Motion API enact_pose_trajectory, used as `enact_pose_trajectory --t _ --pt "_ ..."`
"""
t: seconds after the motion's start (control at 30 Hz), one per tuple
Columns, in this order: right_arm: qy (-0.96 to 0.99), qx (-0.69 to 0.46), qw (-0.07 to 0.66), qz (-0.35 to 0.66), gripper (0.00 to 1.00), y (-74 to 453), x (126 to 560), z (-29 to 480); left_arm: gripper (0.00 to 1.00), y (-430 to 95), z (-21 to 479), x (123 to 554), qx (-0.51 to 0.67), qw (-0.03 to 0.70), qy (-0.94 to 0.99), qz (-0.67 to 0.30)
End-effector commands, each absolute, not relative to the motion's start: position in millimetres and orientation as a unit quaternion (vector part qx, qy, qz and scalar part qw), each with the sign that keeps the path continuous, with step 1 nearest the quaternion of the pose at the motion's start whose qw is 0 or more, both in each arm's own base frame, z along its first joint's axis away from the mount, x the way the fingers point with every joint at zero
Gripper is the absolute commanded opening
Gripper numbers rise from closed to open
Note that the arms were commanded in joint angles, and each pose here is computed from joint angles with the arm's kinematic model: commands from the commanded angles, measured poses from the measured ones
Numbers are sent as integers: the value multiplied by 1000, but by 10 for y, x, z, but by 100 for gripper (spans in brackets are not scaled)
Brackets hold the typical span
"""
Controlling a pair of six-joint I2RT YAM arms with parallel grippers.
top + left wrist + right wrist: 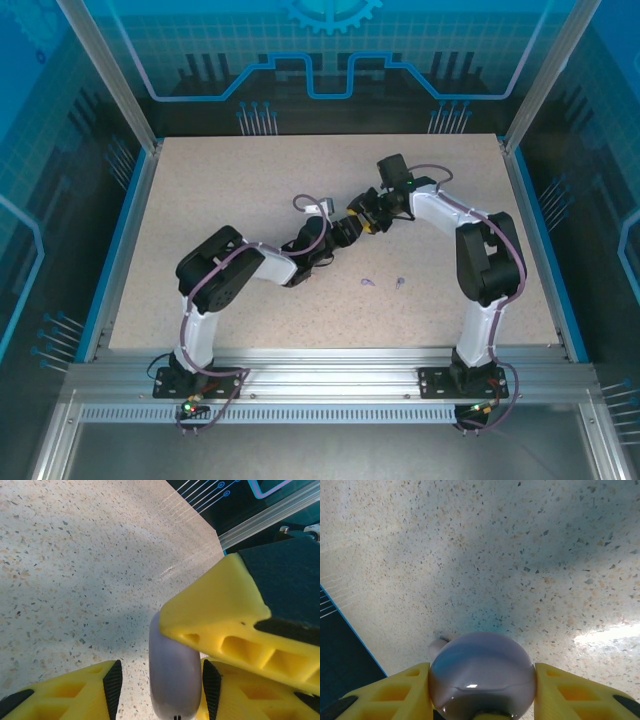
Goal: Insert the wireless bluetooth earbuds into the charging case
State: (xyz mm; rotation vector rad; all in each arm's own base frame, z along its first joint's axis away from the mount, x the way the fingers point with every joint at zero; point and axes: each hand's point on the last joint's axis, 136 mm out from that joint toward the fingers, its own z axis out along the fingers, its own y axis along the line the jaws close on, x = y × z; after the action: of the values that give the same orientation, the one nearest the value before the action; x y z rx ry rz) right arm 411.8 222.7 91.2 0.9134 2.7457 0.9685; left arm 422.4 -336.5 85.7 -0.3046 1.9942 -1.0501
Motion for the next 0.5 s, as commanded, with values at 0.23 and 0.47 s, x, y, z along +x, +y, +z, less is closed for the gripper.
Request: enact_pose_trajectory --t 0.23,0.47 --pt "896 290 49 333 46 2278 4039 1092 37 -3449 973 4310 -118 436 783 -427" --pt "896 291 51 331 46 2277 4057 1084 14 -3423 939 4294 -126 431 785 -426"
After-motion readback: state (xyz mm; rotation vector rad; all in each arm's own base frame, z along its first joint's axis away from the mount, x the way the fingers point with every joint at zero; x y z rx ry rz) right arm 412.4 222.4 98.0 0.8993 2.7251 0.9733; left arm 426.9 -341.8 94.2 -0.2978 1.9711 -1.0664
